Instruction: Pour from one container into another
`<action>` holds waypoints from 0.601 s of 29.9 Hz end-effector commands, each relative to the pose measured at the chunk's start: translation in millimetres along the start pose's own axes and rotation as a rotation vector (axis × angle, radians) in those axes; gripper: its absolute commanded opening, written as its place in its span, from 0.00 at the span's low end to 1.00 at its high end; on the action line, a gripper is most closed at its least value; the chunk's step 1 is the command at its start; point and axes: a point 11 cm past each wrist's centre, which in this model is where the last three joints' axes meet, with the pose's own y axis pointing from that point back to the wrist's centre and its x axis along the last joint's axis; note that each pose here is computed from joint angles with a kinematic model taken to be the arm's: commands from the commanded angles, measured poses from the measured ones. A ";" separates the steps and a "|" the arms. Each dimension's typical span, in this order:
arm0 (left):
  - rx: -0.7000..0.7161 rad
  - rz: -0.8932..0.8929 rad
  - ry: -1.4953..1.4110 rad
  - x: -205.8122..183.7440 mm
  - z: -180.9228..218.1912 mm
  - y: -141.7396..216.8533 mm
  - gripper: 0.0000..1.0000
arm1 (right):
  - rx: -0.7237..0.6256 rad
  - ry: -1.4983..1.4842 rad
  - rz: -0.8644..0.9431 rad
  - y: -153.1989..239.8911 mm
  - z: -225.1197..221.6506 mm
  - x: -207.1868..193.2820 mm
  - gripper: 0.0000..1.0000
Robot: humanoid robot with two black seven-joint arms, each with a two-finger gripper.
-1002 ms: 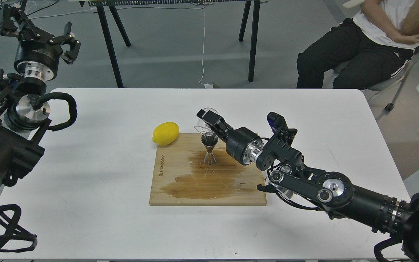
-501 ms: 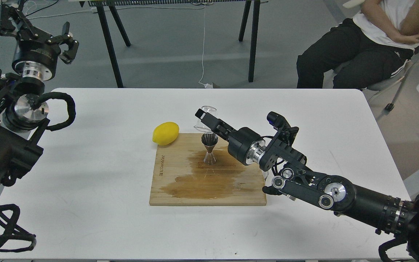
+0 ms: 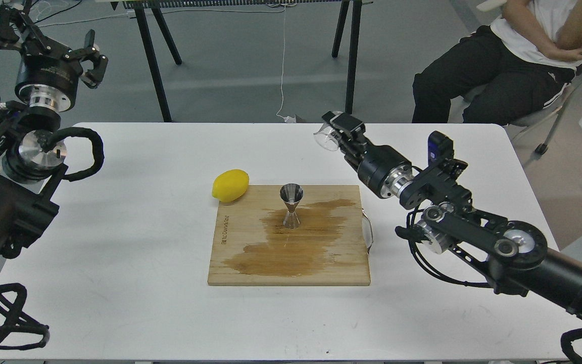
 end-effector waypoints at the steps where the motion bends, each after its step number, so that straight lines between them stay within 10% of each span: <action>1: 0.006 0.000 0.006 -1.0 -3.8 0.4 1.00 | -0.040 -0.297 0.091 12.0 -8.1 44.5 0.39; 18: 0.014 0.001 0.013 -4.1 -10.3 0.5 1.00 | -0.015 -1.447 0.347 79.3 109.0 130.8 0.41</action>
